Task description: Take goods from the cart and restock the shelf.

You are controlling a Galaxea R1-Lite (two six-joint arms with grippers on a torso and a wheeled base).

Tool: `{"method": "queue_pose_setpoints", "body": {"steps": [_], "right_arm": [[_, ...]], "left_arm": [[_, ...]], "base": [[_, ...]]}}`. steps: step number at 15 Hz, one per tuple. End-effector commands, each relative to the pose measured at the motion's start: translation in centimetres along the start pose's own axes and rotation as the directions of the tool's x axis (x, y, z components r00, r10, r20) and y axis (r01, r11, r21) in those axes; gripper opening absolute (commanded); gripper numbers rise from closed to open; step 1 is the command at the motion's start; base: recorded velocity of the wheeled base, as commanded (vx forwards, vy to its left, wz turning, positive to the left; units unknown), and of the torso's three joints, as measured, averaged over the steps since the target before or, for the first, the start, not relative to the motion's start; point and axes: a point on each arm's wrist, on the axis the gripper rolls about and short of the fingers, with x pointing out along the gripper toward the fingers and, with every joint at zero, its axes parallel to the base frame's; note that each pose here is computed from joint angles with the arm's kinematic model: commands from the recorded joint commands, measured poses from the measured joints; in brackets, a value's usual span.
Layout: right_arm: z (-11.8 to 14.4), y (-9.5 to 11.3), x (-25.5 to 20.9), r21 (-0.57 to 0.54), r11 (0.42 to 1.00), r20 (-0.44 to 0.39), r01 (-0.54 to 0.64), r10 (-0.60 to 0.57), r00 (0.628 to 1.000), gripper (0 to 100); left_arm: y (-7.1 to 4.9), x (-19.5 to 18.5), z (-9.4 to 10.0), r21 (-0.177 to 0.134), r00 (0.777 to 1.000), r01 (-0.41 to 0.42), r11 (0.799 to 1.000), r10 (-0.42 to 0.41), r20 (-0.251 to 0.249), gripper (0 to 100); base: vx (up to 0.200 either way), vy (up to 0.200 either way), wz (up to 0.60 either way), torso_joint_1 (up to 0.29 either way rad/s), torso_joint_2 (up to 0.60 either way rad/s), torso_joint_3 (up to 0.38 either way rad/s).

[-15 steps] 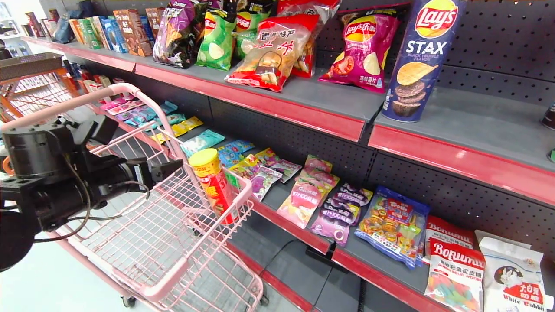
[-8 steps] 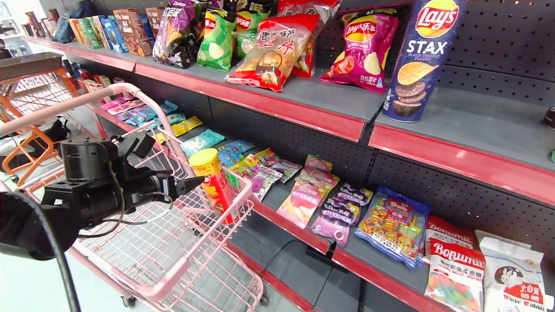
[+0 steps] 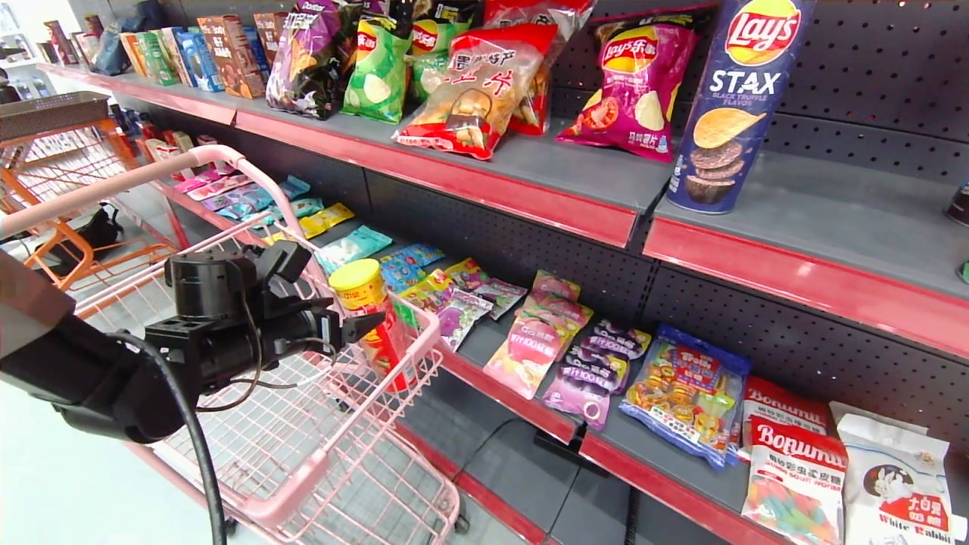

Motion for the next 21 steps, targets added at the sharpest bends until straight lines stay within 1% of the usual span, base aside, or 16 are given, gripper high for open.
{"method": "queue_pose_setpoints", "body": {"steps": [1,2,5,8,10,11,12,14,17,19,20,21], "right_arm": [[0.0,0.0,0.0,0.0,1.0,-0.002,-0.001,0.001,1.0,100],[0.0,0.0,0.0,0.0,1.0,-0.002,-0.001,0.001,1.0,100],[0.0,0.0,0.0,0.0,1.0,0.0,-0.001,0.001,1.0,100],[0.0,0.0,0.0,-0.002,1.0,-0.002,-0.001,0.001,1.0,100],[0.0,0.0,0.0,-0.002,1.0,-0.002,-0.001,0.001,1.0,100],[0.0,0.0,0.0,-0.002,1.0,-0.002,-0.001,0.001,1.0,100],[0.0,0.0,0.0,-0.002,1.0,-0.002,-0.002,0.002,1.0,100],[0.0,0.0,0.0,0.0,1.0,-0.002,-0.001,0.001,1.0,100],[0.0,0.0,0.0,0.0,1.0,0.0,-0.002,0.002,1.0,100],[0.0,0.0,0.0,-0.002,1.0,0.0,-0.004,0.004,1.0,100],[0.0,0.0,0.0,0.0,1.0,0.0,-0.004,0.004,1.0,100],[0.0,0.0,0.0,-0.002,1.0,0.0,-0.006,0.006,1.0,100]], "left_arm": [[0.2,0.8,-0.6,0.0,1.0,0.0,1.0,0.0,-0.013,100],[0.3,1.0,-0.7,0.001,1.0,-0.002,1.0,0.002,-0.013,100],[0.6,1.8,-0.2,0.022,1.0,-0.002,1.0,0.002,0.009,100],[0.6,2.7,-0.1,0.027,1.0,0.002,1.0,-0.003,0.017,100],[0.6,2.8,-0.3,0.025,1.0,0.004,1.0,-0.004,0.01,100],[0.7,3.2,-0.8,0.024,1.0,-0.004,1.0,0.004,0.0,100],[0.7,3.3,-0.9,0.027,1.0,-0.015,1.0,0.015,0.008,0],[0.7,3.3,-0.9,0.026,1.0,-0.018,0.999,0.018,0.01,0],[0.6,2.7,0.1,0.033,0.999,-0.015,0.999,0.014,0.042,0],[0.4,1.7,1.3,0.038,0.998,-0.019,0.999,0.016,0.069,0],[-0.1,-0.2,2.9,0.031,0.997,-0.026,0.999,0.023,0.075,0],[-0.2,-1.0,3.5,0.029,0.997,-0.033,0.999,0.031,0.076,0]], "base": [[0.0,0.0,0.0,0.0,0.0,0.0],[0.0,0.0,0.0,0.0,0.0,0.0],[0.0,0.0,0.0,0.0,0.0,0.0],[0.0,0.0,0.0,0.0,0.0,0.0],[0.0,0.0,0.0,0.0,0.0,0.0],[0.0,0.0,0.0,0.0,0.0,0.0],[0.0,0.0,0.0,0.0,0.0,0.0],[0.0,0.0,0.0,0.0,0.0,0.0],[0.0,0.0,0.0,0.0,0.0,0.0],[0.0,0.0,0.0,0.0,0.0,0.0],[0.0,0.0,0.0,0.0,0.0,0.0],[0.0,0.0,0.0,0.0,0.0,0.0]]}}
